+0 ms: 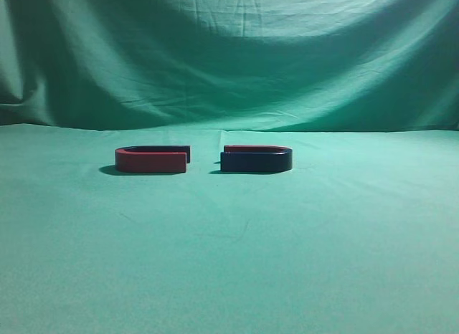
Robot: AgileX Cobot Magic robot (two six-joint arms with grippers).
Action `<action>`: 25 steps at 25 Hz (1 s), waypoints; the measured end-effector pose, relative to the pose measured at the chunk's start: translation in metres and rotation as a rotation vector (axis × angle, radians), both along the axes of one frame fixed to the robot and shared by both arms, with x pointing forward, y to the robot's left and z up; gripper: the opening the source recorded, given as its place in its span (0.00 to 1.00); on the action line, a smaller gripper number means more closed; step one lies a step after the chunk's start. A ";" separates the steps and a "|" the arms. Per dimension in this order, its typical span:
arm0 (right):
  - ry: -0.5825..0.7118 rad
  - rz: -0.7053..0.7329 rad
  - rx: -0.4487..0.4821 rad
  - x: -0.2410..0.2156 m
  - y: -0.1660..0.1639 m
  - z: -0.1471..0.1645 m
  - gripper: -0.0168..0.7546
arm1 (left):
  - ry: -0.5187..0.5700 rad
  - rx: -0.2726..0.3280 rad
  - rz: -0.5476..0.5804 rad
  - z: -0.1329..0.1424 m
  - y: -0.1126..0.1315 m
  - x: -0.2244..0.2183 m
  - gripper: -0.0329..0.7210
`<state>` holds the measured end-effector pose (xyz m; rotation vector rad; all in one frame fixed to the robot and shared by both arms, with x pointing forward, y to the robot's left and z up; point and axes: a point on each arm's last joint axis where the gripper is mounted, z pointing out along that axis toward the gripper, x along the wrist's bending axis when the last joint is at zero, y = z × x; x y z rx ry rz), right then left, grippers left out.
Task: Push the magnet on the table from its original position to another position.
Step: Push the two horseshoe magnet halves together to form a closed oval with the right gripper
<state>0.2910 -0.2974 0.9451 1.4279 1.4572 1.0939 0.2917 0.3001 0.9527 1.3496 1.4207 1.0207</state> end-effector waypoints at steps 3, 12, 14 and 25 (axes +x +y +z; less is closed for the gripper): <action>0.000 0.000 0.000 0.000 0.000 0.000 0.02 | 0.000 0.000 0.000 0.000 0.000 0.000 0.54; 0.000 0.000 0.000 0.000 0.000 0.000 0.02 | 0.000 0.000 0.000 0.000 0.000 0.000 0.54; 0.000 0.000 0.000 0.000 0.000 0.000 0.02 | 0.000 0.000 0.000 0.000 0.000 0.000 0.54; 0.000 0.000 0.000 0.000 0.000 0.000 0.02 | 0.000 0.000 0.000 0.000 0.000 0.000 0.54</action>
